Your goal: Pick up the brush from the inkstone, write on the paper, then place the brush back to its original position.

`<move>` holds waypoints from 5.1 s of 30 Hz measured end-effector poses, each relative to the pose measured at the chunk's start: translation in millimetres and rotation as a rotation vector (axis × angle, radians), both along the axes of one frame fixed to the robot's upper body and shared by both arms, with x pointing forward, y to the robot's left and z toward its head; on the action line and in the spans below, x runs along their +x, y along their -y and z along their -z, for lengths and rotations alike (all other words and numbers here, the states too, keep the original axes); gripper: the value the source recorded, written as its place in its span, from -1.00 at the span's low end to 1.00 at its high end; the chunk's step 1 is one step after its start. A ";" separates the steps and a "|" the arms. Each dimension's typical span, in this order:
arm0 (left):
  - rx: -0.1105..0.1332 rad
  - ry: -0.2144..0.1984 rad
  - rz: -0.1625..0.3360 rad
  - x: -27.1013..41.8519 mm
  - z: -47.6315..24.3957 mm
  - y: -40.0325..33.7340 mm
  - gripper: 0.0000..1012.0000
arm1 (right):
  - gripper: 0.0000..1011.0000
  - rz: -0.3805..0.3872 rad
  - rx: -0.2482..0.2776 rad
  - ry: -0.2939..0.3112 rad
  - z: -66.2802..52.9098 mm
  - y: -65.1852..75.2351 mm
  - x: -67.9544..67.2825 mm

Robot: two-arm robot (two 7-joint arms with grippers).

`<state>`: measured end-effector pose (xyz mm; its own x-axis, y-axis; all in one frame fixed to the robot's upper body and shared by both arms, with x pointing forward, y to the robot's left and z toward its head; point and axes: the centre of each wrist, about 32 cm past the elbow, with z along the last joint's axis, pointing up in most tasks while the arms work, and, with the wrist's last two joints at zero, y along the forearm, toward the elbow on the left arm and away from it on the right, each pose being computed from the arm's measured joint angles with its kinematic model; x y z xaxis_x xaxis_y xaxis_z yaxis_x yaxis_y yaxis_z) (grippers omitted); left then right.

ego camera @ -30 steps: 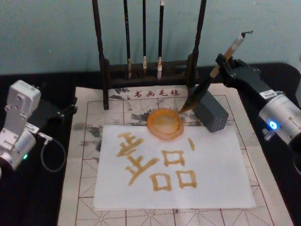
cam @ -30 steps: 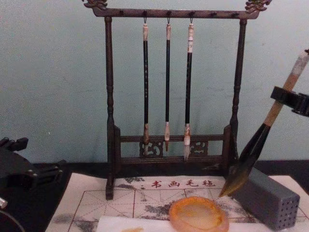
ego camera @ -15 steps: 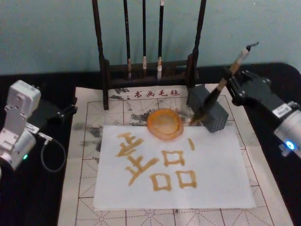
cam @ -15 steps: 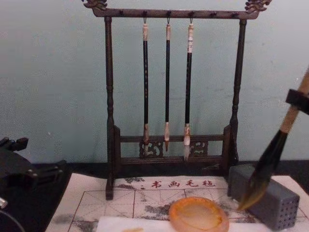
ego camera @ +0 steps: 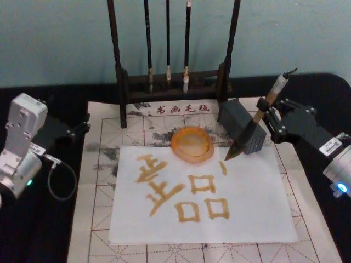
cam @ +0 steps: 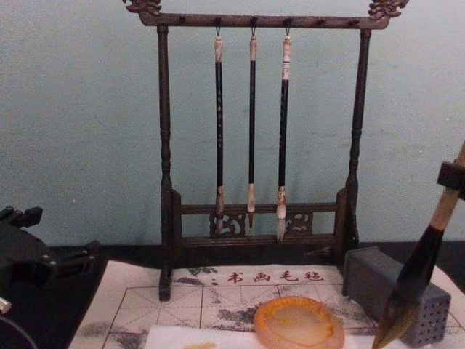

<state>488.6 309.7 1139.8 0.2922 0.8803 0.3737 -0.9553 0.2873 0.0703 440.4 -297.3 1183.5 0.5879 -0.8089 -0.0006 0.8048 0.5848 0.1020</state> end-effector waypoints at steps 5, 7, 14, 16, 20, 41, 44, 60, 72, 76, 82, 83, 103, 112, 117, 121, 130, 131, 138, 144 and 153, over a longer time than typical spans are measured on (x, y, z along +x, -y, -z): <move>0.000 0.000 0.000 0.0 0.0 0.0 0.98 | -0.61 -0.006 -0.017 -0.002 3.8 -1.0 -0.7; 0.000 0.000 0.000 0.0 0.0 0.0 0.98 | -0.61 -0.007 -0.021 -0.004 5.3 -1.7 -0.8; 0.000 0.000 0.000 0.0 0.0 0.0 0.98 | -0.61 -0.009 -0.027 -0.005 7.6 -3.4 -0.1; 0.000 0.000 0.000 0.0 0.0 0.0 0.98 | -0.61 -0.008 -0.029 -0.005 8.2 -3.7 0.3; 0.000 0.000 0.000 0.0 0.0 0.0 0.98 | -0.61 -0.007 -0.032 -0.001 8.9 -4.7 1.4; 0.000 0.000 0.000 0.0 0.0 0.0 0.98 | -0.61 -0.009 -0.051 0.018 12.3 -10.0 8.3; 0.000 0.000 0.000 0.0 0.0 0.0 0.98 | -0.61 -0.008 -0.052 0.017 13.1 -10.4 9.0; 0.000 0.000 0.000 0.0 0.0 0.0 0.98 | -0.61 -0.006 -0.061 0.017 14.8 -11.4 10.5; 0.000 0.000 0.000 0.0 0.0 0.0 0.98 | -0.61 0.005 -0.069 0.023 15.1 -8.5 8.8; 0.000 0.000 0.000 0.0 0.0 0.0 0.98 | -0.61 0.010 -0.070 0.026 14.4 -6.7 7.3; 0.000 0.000 0.000 0.0 0.0 0.0 0.98 | -0.61 0.014 -0.075 0.030 13.9 -4.2 4.6; 0.000 0.000 0.000 0.0 0.0 0.0 0.98 | -0.61 0.015 -0.077 0.030 13.8 -3.6 4.1; 0.000 0.000 0.000 0.0 0.0 0.0 0.98 | -0.61 0.025 -0.094 0.034 12.6 1.4 0.7; 0.000 0.000 0.000 0.0 0.0 0.0 0.98 | -0.61 0.031 -0.099 0.037 12.5 4.1 -0.6; 0.000 0.000 0.000 0.0 0.0 0.0 0.98 | -0.61 0.033 -0.101 0.041 12.7 5.1 -1.1; 0.000 0.000 0.000 0.0 0.0 0.0 0.98 | -0.61 0.034 -0.104 0.042 12.8 5.6 -1.8; 0.000 0.000 0.000 0.0 0.0 0.0 0.98 | -0.61 0.026 -0.108 0.043 12.2 6.2 -3.0; 0.000 0.000 0.000 0.0 0.0 0.0 0.98 | -0.61 0.025 -0.109 0.042 12.2 6.3 -3.2; 0.000 0.000 0.000 0.0 0.0 0.0 0.98 | -0.61 0.013 -0.112 0.040 11.7 6.8 -5.9; 0.000 0.000 0.000 0.0 0.0 0.0 0.98 | -0.61 -0.002 -0.117 0.043 10.6 7.6 -9.7; 0.000 0.000 0.000 0.0 0.0 0.0 0.98 | -0.61 -0.021 -0.128 0.051 8.4 9.6 -17.5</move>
